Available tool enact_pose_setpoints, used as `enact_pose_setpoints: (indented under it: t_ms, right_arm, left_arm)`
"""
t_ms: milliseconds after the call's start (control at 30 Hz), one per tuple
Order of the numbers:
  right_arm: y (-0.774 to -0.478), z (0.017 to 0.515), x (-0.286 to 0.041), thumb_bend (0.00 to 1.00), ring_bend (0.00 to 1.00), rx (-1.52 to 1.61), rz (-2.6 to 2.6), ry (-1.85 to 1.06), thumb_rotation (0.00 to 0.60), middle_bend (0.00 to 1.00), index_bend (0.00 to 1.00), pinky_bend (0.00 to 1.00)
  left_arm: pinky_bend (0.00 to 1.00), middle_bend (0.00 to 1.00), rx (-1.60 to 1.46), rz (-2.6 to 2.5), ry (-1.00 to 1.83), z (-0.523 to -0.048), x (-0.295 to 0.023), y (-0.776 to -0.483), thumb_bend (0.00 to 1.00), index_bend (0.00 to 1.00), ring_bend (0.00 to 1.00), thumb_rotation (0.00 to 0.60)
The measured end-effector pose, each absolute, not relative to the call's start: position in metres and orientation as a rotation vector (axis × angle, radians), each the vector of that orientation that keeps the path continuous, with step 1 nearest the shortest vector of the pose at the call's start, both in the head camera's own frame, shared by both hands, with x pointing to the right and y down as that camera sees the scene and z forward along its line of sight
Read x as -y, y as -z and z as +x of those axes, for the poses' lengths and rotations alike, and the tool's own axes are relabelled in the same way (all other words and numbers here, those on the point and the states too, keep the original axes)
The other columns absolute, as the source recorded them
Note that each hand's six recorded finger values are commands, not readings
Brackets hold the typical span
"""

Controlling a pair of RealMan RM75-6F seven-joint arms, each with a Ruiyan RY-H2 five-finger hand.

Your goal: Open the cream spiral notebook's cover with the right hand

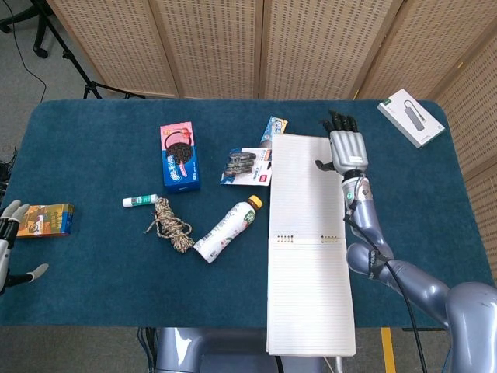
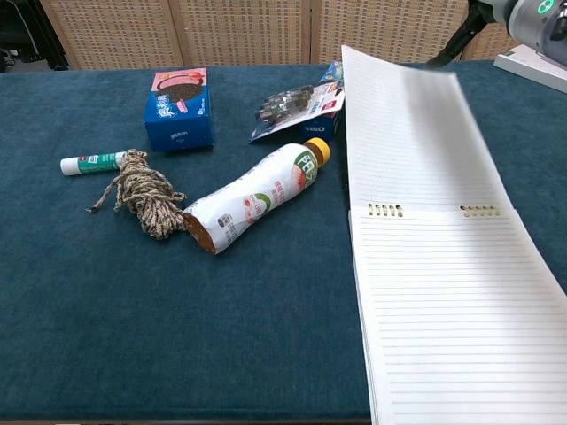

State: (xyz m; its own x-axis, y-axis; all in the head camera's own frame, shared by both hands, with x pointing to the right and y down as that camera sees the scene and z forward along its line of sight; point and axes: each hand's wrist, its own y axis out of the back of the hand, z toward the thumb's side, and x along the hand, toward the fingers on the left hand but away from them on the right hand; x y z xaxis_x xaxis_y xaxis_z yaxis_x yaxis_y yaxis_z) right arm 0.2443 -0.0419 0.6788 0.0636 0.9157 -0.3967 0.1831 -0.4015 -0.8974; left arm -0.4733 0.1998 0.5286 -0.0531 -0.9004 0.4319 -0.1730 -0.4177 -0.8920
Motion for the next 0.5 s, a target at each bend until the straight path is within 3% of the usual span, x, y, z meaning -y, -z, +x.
enact_pose_setpoints:
  t_ms: [267, 500]
  right_arm:
    - [-0.666, 0.246, 0.031, 0.00, 0.00, 1.096, -1.700, -1.327, 0.600, 0.00, 0.00, 0.00]
    - [-0.632, 0.264, -0.006, 0.00, 0.00, 1.065, -1.740, -1.247, 0.600, 0.00, 0.00, 0.00]
  left_arm:
    - [0.00, 0.00, -1.152, -1.616, 1.507, -0.470, -0.202, -0.526, 0.00, 0.00, 0.00, 0.600]
    - [0.00, 0.00, -1.169, -1.619, 1.469, -0.469, -0.207, -0.517, 0.00, 0.00, 0.00, 0.600]
